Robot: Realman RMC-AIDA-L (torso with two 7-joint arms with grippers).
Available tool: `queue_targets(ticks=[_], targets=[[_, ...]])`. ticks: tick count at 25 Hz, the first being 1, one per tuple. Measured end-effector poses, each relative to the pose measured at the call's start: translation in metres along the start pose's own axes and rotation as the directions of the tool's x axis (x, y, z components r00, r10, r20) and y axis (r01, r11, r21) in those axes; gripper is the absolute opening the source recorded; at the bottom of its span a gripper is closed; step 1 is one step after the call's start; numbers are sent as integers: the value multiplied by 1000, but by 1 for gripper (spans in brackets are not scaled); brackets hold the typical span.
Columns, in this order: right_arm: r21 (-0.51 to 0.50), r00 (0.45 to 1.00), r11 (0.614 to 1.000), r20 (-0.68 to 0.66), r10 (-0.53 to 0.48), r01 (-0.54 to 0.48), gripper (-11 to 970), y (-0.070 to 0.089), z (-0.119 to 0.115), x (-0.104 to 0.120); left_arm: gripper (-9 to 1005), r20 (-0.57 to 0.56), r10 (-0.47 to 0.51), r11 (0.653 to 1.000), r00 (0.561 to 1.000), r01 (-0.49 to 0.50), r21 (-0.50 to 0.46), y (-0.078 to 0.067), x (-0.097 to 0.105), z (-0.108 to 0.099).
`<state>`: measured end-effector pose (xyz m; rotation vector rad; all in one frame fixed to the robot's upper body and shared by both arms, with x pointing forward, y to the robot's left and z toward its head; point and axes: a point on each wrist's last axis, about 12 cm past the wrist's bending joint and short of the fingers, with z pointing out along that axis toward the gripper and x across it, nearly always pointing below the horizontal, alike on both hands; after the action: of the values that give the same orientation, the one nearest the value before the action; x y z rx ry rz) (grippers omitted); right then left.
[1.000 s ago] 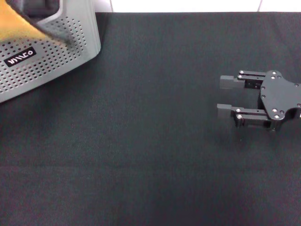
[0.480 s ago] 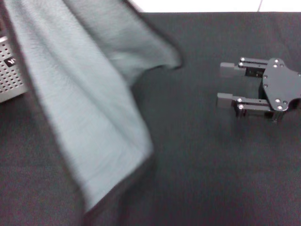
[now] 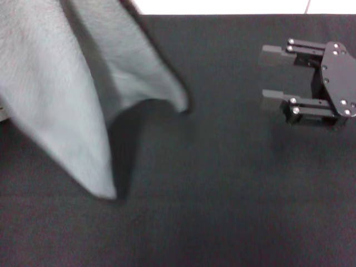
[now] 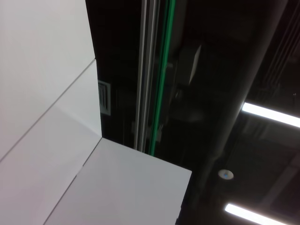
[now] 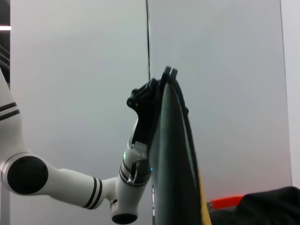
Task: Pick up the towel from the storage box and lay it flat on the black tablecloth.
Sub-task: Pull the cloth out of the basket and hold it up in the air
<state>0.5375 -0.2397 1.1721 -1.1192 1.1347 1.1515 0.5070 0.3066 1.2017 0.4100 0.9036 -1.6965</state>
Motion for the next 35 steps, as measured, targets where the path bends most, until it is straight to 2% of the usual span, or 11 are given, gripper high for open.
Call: queue_targets(ticks=[13,23,30,35], targets=[[-28,1000,999,9,-29,29,653,-10,18,-5,18,-29,-18,1000,999,18,16,1,3,4],[-133,999,991,46,-10,16,652,-9,47,-5,18,0,-3,1000,1000,3,22,3,6,5],[-96,999,995,44,-11,16,652,-21,67,2,19,13,-3,999,1000,2,36,6,8,10],[-89,999,996,35,-12,15,652,-23,74,3,19,22,6,999,1000,-7,45,6,8,12]])
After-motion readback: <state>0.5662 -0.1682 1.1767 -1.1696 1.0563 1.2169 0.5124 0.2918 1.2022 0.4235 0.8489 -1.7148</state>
